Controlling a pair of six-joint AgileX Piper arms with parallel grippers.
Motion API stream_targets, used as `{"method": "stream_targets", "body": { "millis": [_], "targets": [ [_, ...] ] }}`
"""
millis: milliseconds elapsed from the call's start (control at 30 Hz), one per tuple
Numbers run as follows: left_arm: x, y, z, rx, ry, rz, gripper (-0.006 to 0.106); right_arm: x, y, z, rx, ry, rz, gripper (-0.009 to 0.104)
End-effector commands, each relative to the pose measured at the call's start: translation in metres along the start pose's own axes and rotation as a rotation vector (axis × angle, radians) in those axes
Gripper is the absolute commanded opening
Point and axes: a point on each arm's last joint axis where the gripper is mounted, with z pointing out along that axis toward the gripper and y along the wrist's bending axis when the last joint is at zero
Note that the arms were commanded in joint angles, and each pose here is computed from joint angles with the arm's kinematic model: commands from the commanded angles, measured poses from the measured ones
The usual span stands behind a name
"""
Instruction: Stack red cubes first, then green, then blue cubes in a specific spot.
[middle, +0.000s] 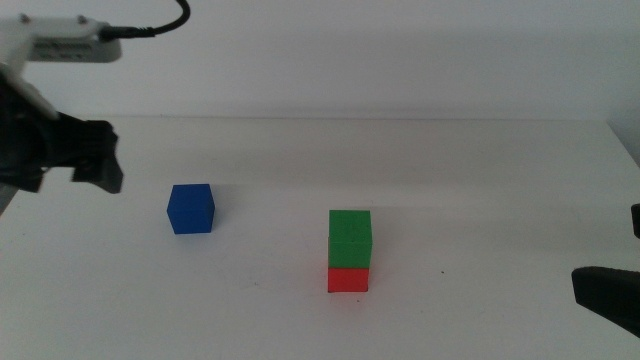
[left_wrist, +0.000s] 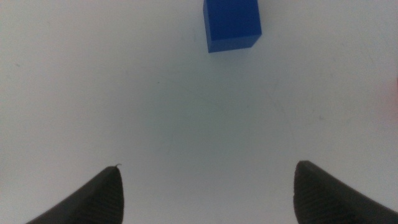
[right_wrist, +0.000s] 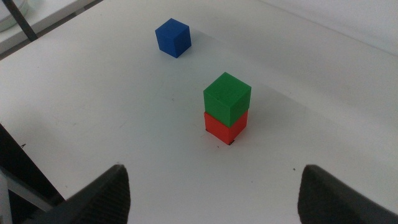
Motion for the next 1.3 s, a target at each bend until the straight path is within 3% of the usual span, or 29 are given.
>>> {"method": "stream_targets", "body": {
  "millis": [0,233,500,833,1267],
  "targets": [
    [-0.013,-0.002,0.016,0.026,-0.004,-0.073,0.094,0.000,-0.001,-0.001,0.013,-0.011,-0.001,0.091],
    [-0.066,-0.010,0.063,0.046,0.092,-0.036,0.094,0.000,-0.001,-0.001,0.013,-0.011,-0.001,0.091],
    [-0.094,-0.024,0.128,0.055,0.154,-0.014,0.094,0.000,-0.001,-0.001,0.013,-0.011,-0.001,0.091],
    [-0.099,-0.022,0.186,0.044,0.164,-0.024,0.094,0.000,-0.001,-0.001,0.013,-0.011,-0.001,0.091],
    [-0.092,-0.022,0.225,0.058,0.228,-0.043,0.091,0.000,-0.001,-0.001,0.013,-0.011,-0.001,0.091]
  ]
}}
